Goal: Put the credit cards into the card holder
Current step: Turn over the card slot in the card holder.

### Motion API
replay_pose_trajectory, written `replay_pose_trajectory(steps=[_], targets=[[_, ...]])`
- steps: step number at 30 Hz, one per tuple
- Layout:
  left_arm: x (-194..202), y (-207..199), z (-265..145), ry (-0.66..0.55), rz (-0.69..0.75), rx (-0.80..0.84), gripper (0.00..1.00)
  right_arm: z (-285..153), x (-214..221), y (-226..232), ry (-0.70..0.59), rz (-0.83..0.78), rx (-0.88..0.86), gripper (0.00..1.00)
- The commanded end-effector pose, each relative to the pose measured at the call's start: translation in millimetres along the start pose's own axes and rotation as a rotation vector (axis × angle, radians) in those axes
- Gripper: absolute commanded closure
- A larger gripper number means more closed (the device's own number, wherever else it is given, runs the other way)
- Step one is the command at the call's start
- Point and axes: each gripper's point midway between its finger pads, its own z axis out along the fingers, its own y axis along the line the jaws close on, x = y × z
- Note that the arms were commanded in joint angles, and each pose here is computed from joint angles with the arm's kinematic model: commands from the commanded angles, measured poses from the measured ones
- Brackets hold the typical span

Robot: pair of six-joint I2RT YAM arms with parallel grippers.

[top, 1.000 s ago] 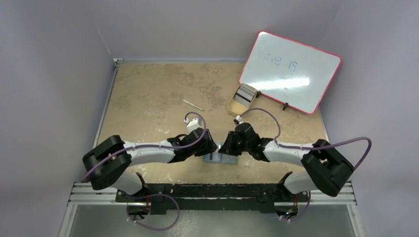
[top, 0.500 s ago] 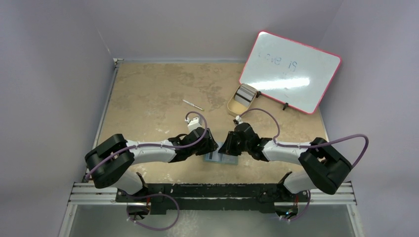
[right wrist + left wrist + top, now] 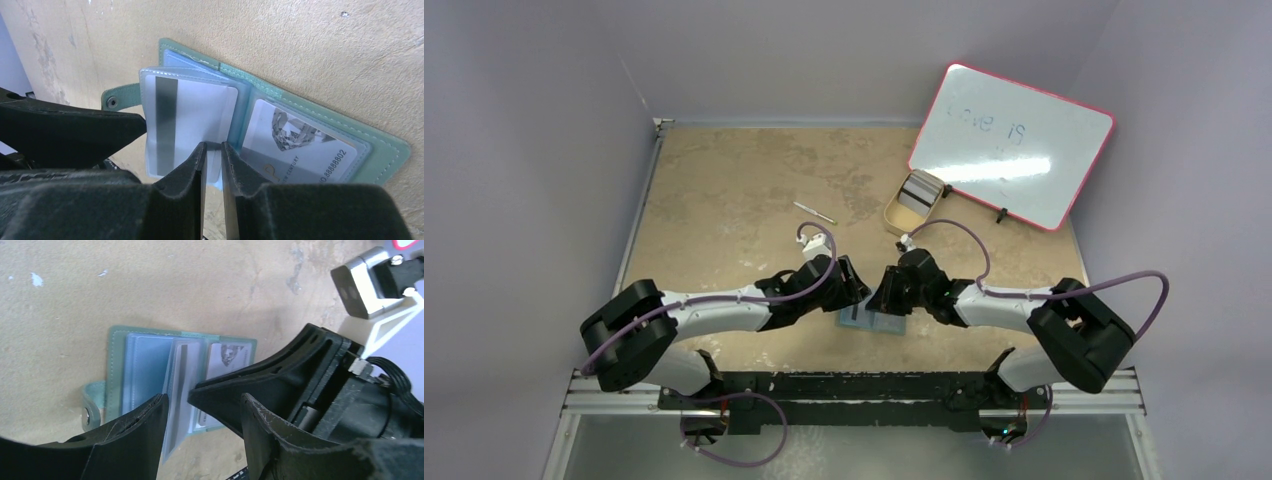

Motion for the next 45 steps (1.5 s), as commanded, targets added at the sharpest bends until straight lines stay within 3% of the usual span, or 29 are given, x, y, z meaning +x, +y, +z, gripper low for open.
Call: replay_pose_trajectory(steps=[1, 22, 35, 45], targets=[[-7, -28, -7, -0.007, -0.054, 0.119, 0.46, 0, -4, 9, -0.020, -0.011, -0.029, 0.80], [-7, -53, -11, 0.018, -0.073, 0.205, 0.46, -19, -21, 12, -0.132, -0.017, -0.046, 0.72], [0, -66, -6, 0.055, -0.071, 0.245, 0.46, -48, -20, -14, -0.195, 0.066, 0.061, 0.68], [10, -88, -6, 0.085, -0.067, 0.303, 0.46, -107, -48, -30, -0.398, 0.145, 0.168, 0.67]])
